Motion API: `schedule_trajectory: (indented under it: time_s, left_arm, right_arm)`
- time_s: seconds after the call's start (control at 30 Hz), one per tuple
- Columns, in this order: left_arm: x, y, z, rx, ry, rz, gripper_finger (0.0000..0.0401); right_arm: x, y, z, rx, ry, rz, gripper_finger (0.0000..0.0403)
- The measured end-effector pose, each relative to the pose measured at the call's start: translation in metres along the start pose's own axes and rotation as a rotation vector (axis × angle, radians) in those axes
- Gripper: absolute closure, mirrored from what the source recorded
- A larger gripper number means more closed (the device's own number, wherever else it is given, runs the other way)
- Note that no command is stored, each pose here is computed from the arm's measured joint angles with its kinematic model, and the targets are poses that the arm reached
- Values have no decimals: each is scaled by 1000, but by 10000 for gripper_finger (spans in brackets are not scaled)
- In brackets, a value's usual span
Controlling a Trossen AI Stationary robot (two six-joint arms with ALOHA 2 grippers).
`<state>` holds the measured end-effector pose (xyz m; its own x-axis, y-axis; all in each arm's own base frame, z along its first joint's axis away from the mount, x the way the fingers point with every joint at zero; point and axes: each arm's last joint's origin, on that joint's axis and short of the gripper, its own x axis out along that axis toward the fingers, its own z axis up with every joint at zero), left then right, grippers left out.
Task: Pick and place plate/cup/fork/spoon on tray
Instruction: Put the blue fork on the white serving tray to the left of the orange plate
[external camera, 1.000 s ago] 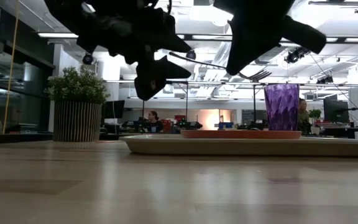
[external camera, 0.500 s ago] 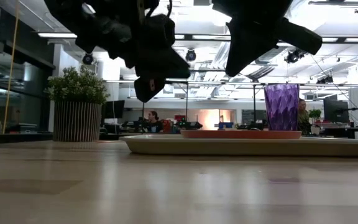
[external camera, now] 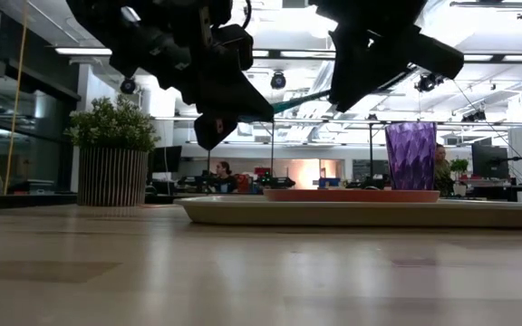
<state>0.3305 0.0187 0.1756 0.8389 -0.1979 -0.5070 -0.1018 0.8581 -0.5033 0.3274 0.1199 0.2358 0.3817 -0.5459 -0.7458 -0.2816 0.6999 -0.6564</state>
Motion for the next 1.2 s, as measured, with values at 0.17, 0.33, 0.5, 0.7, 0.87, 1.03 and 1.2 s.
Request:
schedule_trajectory:
  time_s: [0.17,0.33,0.5,0.7,0.87,1.03,1.2]
  left_arm:
    - [-2,1,0,11,10,17,401]
    - [-13,3,4,17,3,105,401]
    - [-31,6,5,29,10,262,401]
    - [-54,12,-4,32,-108,365,401]
    - [-75,28,-22,-103,-413,249,401]
    - [-79,45,-55,-356,-624,238,401]
    - [-55,24,-75,-470,-621,204,401]
  right_arm:
    - [-7,-3,-6,21,25,-61,232]
    - [-35,-16,-18,92,-34,-180,178]
    - [-84,-33,-42,301,-184,-199,168]
    - [-131,-42,-82,579,-314,-122,167]
    - [-154,-33,-99,639,-407,-176,167]
    - [-159,-27,-106,700,-448,-244,167]
    - [-156,-30,-111,774,-435,-269,167]
